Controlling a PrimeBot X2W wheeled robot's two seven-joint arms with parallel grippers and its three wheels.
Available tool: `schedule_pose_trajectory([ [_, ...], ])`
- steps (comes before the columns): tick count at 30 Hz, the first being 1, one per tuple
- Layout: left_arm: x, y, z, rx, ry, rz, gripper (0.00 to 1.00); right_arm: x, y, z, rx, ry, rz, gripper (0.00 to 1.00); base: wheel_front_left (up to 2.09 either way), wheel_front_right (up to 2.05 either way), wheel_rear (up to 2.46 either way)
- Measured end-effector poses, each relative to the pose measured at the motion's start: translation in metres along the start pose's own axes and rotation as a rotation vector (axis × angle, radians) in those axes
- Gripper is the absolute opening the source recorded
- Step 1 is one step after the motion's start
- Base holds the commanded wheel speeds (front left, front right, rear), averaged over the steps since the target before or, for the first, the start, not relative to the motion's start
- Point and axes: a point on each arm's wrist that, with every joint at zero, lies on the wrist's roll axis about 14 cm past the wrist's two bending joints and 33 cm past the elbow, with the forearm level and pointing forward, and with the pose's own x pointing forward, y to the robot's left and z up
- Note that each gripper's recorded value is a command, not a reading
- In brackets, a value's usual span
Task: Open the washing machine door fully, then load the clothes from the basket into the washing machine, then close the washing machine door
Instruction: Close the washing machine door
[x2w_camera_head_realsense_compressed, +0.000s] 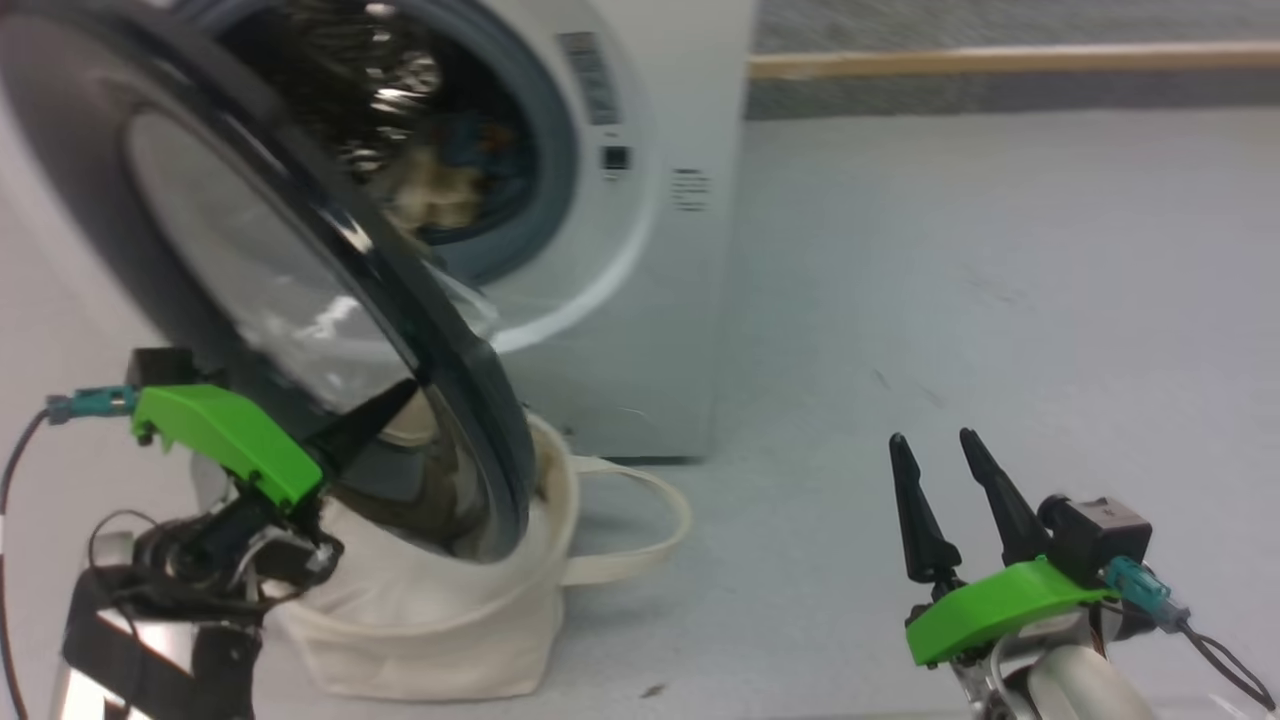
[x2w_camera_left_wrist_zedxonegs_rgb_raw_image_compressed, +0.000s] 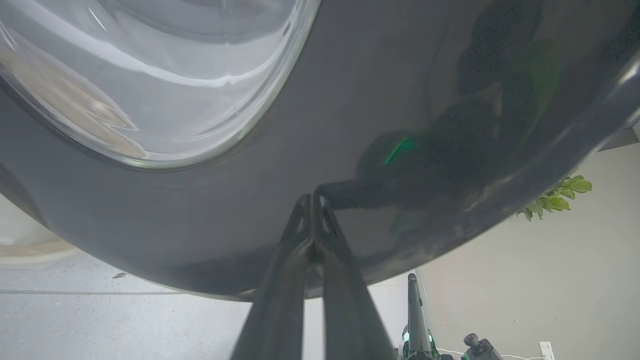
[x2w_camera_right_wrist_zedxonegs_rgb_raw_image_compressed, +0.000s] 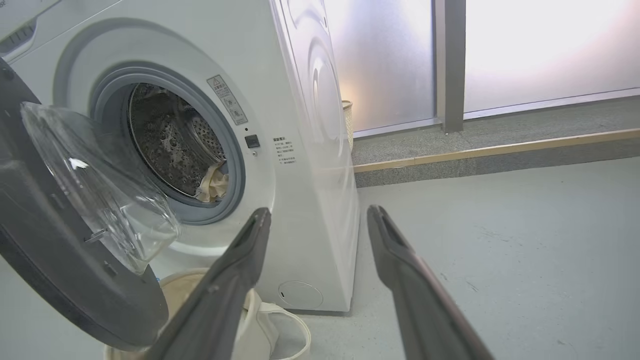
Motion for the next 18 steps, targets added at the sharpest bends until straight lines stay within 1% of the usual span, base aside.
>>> schedule_pose_trajectory([
  [6,0.047,-0.011,0.000,0.006,0.021,-0.033,0.00,-0.020,-0.036,0.009,-0.018,-0.020,-0.119,1.00,0.00,0.00,0.00],
  [10,0.076,-0.019,-0.003,0.016,0.041,-0.057,0.00,-0.031,-0.055,0.013,-0.032,-0.025,-0.179,1.00,0.00,0.00,0.00],
  [15,0.100,-0.021,-0.012,0.018,0.073,-0.076,0.00,-0.038,-0.068,0.010,-0.038,-0.013,-0.223,1.00,0.00,0.00,0.00],
  [18,0.099,-0.017,-0.010,0.015,0.067,-0.071,0.00,-0.035,-0.066,0.009,-0.035,-0.010,-0.214,1.00,0.00,0.00,0.00],
])
